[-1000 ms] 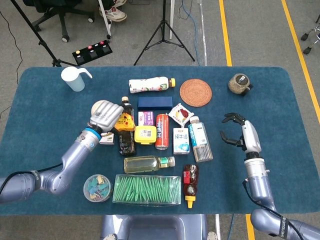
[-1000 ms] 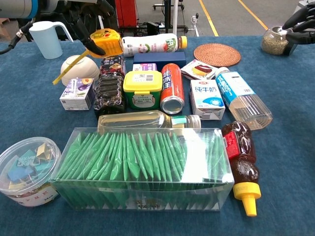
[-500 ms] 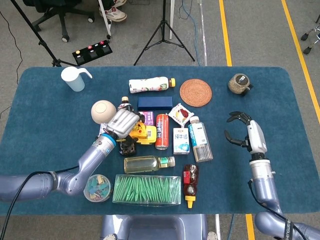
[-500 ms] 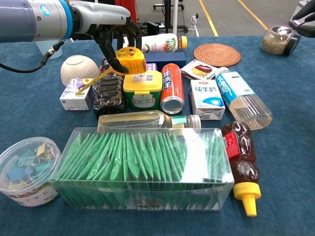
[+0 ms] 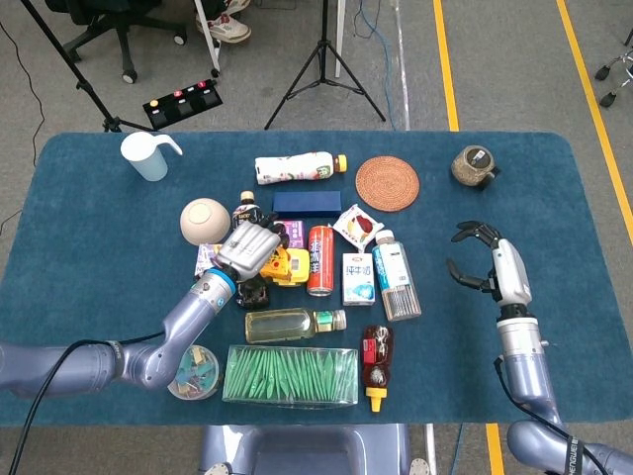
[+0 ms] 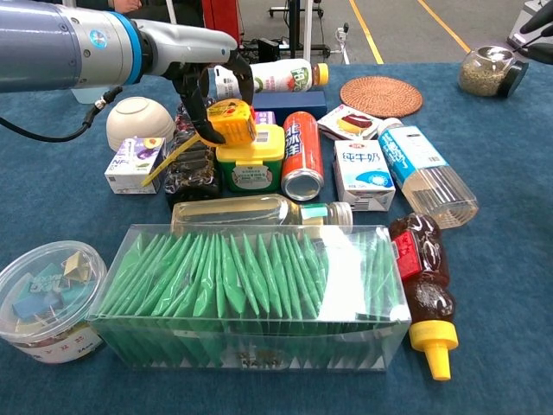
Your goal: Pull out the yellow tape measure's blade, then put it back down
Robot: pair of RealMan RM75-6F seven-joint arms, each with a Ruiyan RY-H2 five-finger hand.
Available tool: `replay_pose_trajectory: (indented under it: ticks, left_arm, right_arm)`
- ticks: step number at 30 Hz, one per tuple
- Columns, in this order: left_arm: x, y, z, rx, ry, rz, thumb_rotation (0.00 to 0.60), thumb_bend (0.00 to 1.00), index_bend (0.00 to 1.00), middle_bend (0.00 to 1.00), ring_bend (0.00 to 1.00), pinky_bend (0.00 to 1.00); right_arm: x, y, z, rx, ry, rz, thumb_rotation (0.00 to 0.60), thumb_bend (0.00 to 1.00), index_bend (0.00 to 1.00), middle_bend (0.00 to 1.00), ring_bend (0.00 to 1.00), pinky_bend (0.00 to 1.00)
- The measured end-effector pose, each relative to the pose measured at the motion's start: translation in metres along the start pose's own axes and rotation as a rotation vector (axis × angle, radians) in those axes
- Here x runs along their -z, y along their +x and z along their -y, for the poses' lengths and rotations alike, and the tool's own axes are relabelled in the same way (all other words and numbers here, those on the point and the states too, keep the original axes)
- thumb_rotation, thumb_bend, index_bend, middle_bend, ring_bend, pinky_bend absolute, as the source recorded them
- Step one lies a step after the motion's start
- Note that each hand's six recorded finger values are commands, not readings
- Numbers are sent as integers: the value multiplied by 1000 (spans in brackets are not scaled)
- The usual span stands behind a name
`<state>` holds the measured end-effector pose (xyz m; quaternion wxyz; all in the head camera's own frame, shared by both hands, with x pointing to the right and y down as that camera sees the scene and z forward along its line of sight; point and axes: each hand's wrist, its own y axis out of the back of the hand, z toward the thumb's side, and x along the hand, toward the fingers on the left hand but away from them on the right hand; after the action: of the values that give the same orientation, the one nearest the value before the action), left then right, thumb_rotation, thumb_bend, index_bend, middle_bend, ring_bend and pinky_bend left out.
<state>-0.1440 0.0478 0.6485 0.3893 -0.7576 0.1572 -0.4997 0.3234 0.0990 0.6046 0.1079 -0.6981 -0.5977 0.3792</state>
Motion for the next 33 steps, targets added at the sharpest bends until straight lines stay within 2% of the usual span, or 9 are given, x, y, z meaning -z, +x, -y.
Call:
replay_pose_trajectory:
  ticks: [5,18,25,33]
  left_arm:
    - [1,-2,-2,0,4,-3,600,222,141,62,0,198]
    - [16,-17,-18,-66,-22,-25,600,217,133,51,0,187]
    - [59,-54,-29,-143,-92,-101,600,217,134,51,0,195]
    - [119,-100,-22,-198,-207,-235,600,218,142,51,0,202]
  right_arm:
    - [-1,0,-1,3,-1,-6,600,341,410,266,187,194]
    - [-1,-3,-12,27,32,-26,600,342,400,266,187,193]
    - [4,-5,-20,42,101,-46,600,343,400,271,207,201]
    - [11,-3,-21,52,191,-57,600,343,400,273,213,213]
